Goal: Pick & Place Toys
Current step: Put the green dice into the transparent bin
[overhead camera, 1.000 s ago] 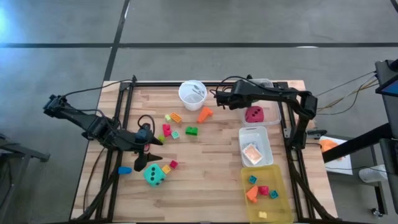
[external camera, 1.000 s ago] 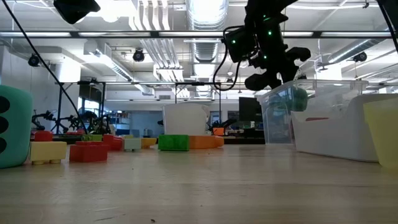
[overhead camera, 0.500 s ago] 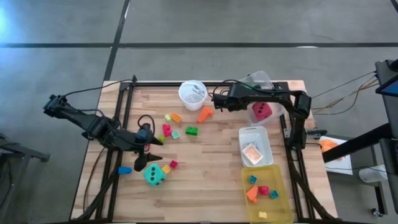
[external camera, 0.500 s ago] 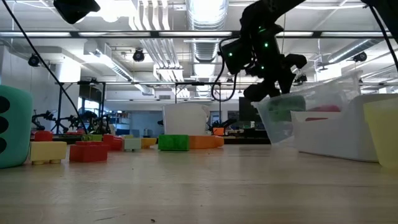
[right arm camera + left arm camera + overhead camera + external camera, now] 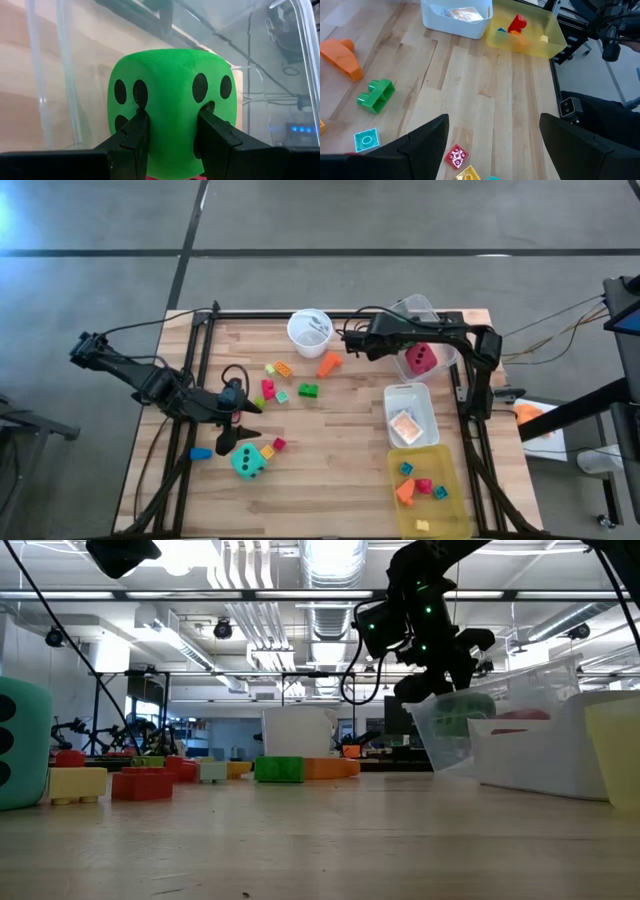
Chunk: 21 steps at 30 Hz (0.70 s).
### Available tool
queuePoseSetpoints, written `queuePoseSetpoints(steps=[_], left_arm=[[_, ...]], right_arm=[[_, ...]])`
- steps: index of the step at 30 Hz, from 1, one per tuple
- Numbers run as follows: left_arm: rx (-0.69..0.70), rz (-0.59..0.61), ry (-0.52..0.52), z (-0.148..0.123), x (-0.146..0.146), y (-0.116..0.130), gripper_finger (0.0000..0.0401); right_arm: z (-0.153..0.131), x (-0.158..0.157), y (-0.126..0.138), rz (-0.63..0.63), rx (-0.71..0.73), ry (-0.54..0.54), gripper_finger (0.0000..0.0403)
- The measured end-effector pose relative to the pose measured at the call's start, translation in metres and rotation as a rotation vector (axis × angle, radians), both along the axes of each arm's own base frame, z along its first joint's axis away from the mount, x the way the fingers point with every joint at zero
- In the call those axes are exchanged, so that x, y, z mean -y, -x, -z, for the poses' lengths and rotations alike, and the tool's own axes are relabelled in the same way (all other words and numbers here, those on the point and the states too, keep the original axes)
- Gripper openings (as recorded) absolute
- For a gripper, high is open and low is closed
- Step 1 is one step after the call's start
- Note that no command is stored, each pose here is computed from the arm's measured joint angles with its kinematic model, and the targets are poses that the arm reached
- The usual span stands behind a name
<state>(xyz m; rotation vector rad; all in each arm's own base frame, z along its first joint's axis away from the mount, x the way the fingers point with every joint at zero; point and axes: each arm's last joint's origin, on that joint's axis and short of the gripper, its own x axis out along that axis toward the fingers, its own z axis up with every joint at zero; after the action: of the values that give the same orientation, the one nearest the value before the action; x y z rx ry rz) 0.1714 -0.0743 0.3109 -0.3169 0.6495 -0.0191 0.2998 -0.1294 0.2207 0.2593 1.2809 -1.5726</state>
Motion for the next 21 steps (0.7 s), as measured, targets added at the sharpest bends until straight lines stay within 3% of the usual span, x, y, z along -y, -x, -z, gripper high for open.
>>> queuePoseSetpoints(steps=[12, 21], left_arm=[[0.0, 0.0, 0.0, 0.0, 0.0, 0.0, 0.0314], [0.0, 0.0, 0.0, 0.0, 0.0, 0.0, 0.0314]], right_arm=[[-0.002, 0.0, 0.005, 0.005, -0.048, -0.016, 0.0118], [-0.014, -0.002, 0.007, 0.024, 0.012, -0.019, 0.0118]])
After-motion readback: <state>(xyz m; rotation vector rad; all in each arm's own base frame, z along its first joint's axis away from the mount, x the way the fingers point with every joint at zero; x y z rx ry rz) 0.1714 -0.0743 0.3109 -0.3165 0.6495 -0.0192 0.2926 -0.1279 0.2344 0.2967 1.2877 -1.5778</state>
